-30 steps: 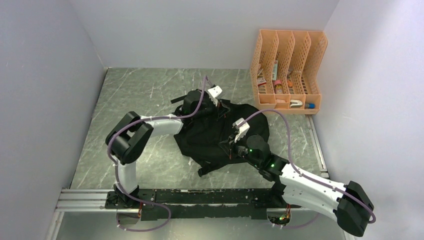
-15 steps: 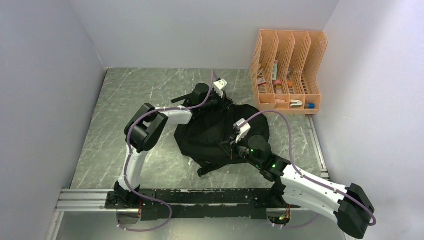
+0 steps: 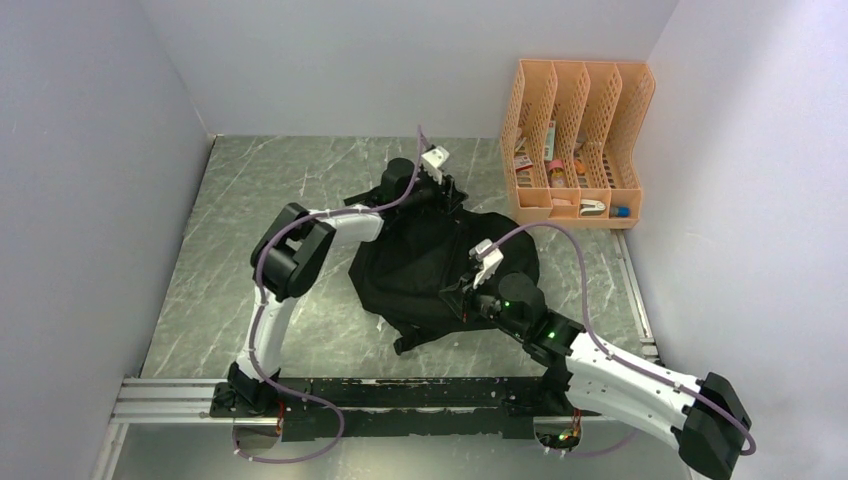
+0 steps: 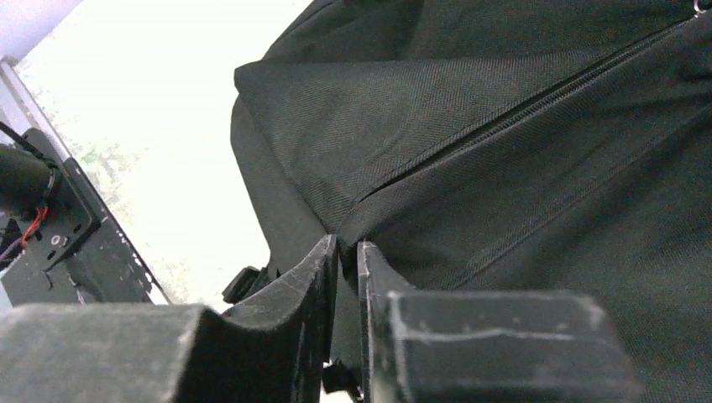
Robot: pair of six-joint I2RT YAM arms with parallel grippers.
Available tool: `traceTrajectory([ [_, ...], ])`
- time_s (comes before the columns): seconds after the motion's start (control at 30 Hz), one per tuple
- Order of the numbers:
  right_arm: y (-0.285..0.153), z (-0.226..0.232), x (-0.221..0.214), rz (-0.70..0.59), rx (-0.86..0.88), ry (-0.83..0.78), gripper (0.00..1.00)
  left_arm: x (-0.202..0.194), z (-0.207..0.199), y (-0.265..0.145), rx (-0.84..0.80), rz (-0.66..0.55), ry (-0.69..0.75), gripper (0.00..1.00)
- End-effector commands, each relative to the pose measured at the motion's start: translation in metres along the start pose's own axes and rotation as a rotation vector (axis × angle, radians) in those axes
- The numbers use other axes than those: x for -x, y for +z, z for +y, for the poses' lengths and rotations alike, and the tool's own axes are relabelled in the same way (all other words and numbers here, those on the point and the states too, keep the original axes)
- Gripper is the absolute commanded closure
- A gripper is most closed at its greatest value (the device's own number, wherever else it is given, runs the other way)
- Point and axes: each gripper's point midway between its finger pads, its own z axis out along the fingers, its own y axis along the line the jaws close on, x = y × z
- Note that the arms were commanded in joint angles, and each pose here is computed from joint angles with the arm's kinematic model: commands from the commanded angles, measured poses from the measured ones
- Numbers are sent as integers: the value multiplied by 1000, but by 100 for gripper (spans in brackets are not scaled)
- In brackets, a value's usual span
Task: Pack the student bag
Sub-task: Zip the student bag at the center of the board.
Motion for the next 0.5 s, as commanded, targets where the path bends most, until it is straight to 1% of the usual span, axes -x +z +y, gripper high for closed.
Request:
traceTrajectory([
  [0.0, -4, 18, 33, -73, 52, 38, 76, 100, 2, -36, 55, -223, 61, 38],
  [0.13, -5, 11, 65, -123, -30, 59, 65, 138, 0, -83, 108, -312, 25, 29],
  [0.17, -6, 5, 73, -135, -72, 71, 62, 142, 2, -96, 137, -319, 12, 26],
  [0.23, -13, -13, 89, -163, -201, 117, 58, 135, 11, -120, 242, -286, -19, 21],
  [0.3, -26, -39, 101, -193, -379, 180, 55, 123, 24, -143, 370, -229, -56, 19],
  [0.37, -48, -66, 112, -229, -580, 277, 52, 103, 37, -168, 504, -139, -92, 17],
  [0.43, -74, -92, 99, -207, -788, 351, 47, 81, 52, -199, 652, -47, -136, 12],
  [0.47, -82, -98, 96, -201, -845, 368, 40, 63, 61, -216, 726, 16, -166, 9],
])
